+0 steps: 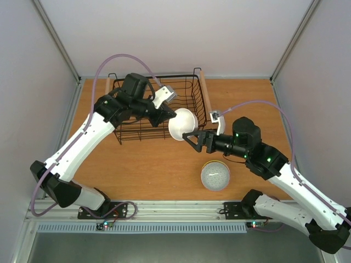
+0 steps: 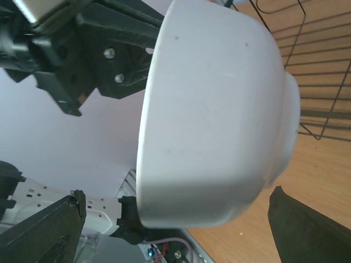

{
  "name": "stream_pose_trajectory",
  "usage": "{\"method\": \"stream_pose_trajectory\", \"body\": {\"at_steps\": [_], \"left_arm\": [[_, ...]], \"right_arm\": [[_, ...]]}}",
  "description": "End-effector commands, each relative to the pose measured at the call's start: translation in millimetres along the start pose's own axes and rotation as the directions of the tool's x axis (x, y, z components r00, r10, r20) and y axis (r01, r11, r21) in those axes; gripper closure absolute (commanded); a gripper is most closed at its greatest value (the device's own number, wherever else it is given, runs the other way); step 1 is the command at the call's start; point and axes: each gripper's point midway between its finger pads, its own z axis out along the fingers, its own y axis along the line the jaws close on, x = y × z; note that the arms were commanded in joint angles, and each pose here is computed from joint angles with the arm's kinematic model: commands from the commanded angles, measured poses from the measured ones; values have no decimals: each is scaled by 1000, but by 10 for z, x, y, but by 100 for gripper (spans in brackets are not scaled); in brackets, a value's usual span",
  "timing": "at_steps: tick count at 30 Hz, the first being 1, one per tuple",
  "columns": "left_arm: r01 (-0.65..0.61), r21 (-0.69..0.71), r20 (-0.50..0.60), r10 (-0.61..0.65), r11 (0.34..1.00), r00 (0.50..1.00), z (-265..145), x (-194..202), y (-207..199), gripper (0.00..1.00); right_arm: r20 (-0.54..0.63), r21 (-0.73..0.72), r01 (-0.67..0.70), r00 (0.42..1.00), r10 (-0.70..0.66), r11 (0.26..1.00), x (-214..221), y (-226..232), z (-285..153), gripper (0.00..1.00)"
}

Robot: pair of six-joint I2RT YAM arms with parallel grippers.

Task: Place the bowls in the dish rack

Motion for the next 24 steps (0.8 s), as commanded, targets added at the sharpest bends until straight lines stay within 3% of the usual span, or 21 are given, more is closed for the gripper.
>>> {"method": "stream_pose_trajectory", "body": {"at_steps": [1,15,16,23,24], "left_arm": [[9,92,107,-19,996,994,-138,-242,-116,99],[21,132,114,-36,991,993,-155,-188,-194,99],[20,130,115,-35,991,993,-157,-184,-194,99],[23,116,107,-36,993,994,-131,-151,-161,100],[22,111,108,-34,994,994,-135,-149,-155,100]], "right_arm": [[60,-52,46,997,-42,998,-78,113,-43,8],[72,-74,69,995,-63,995,-157,127,140,12],[72,-74,69,995,-64,995,-158,127,140,17],[93,-73,74,993,-68,995,-194,154,86,91],[97,-69,78,993,-71,995,-202,154,74,98]]}}
